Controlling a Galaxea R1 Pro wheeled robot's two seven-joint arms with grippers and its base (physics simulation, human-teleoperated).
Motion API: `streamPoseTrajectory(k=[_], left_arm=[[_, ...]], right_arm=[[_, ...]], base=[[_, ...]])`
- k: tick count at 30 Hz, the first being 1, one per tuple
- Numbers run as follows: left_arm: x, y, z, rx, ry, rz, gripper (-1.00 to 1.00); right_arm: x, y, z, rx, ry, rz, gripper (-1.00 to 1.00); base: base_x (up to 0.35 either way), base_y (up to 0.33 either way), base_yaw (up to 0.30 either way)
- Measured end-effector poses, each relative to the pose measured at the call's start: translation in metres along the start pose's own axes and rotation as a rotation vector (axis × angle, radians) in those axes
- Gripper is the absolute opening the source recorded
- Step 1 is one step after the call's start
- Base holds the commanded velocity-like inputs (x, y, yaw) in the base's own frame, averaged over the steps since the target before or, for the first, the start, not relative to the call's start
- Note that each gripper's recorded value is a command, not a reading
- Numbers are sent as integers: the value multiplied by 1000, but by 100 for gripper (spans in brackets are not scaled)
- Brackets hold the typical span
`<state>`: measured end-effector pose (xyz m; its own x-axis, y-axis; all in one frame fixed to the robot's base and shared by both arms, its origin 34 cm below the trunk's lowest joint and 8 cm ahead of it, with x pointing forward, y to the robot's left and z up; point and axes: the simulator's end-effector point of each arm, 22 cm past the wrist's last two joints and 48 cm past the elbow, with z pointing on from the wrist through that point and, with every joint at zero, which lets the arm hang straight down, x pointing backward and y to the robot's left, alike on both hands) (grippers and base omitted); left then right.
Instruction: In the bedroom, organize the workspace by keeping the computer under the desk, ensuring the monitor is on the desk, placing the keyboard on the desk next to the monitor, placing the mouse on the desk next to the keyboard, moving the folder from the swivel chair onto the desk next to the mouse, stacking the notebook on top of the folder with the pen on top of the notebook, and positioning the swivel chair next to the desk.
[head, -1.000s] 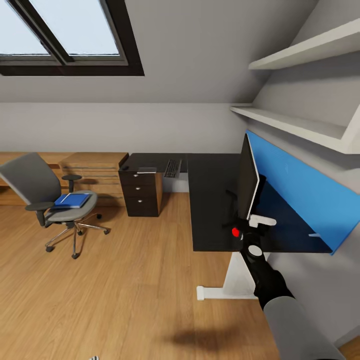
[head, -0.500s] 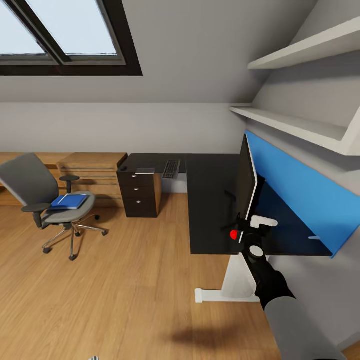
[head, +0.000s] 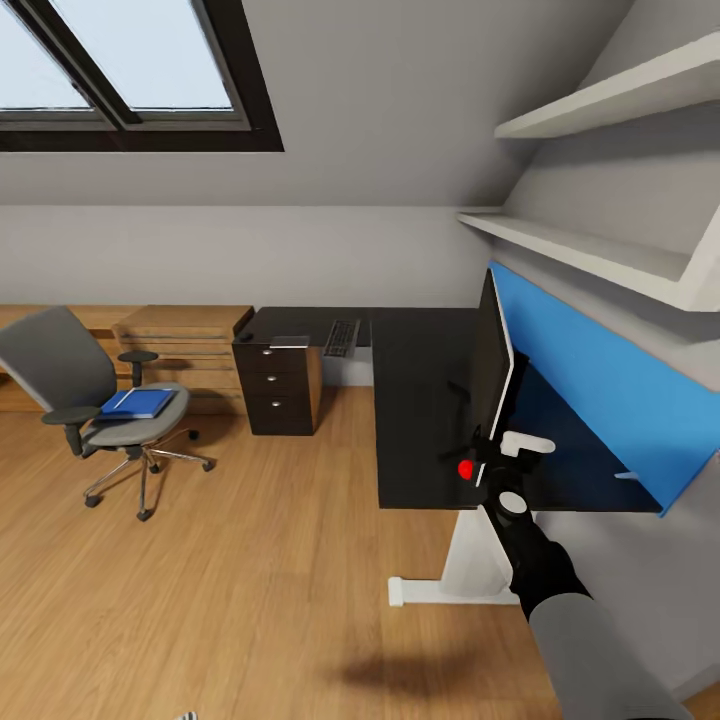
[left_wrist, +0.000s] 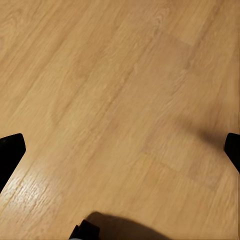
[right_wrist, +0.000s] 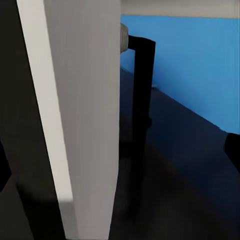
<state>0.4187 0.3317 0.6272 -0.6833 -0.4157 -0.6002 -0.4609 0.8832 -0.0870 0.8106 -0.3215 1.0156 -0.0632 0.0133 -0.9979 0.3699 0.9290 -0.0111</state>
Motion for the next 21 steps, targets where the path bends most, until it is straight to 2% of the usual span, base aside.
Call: streamPoseTrajectory(k=[6,21], left_arm=[[0,0,0,0,0,0,100],[0,0,0,0,0,0,100]], right_arm=[[0,0,0,0,0,1,100],[0,0,0,0,-1,1,100]], base=[[0,-157,0],[0,-24,0]])
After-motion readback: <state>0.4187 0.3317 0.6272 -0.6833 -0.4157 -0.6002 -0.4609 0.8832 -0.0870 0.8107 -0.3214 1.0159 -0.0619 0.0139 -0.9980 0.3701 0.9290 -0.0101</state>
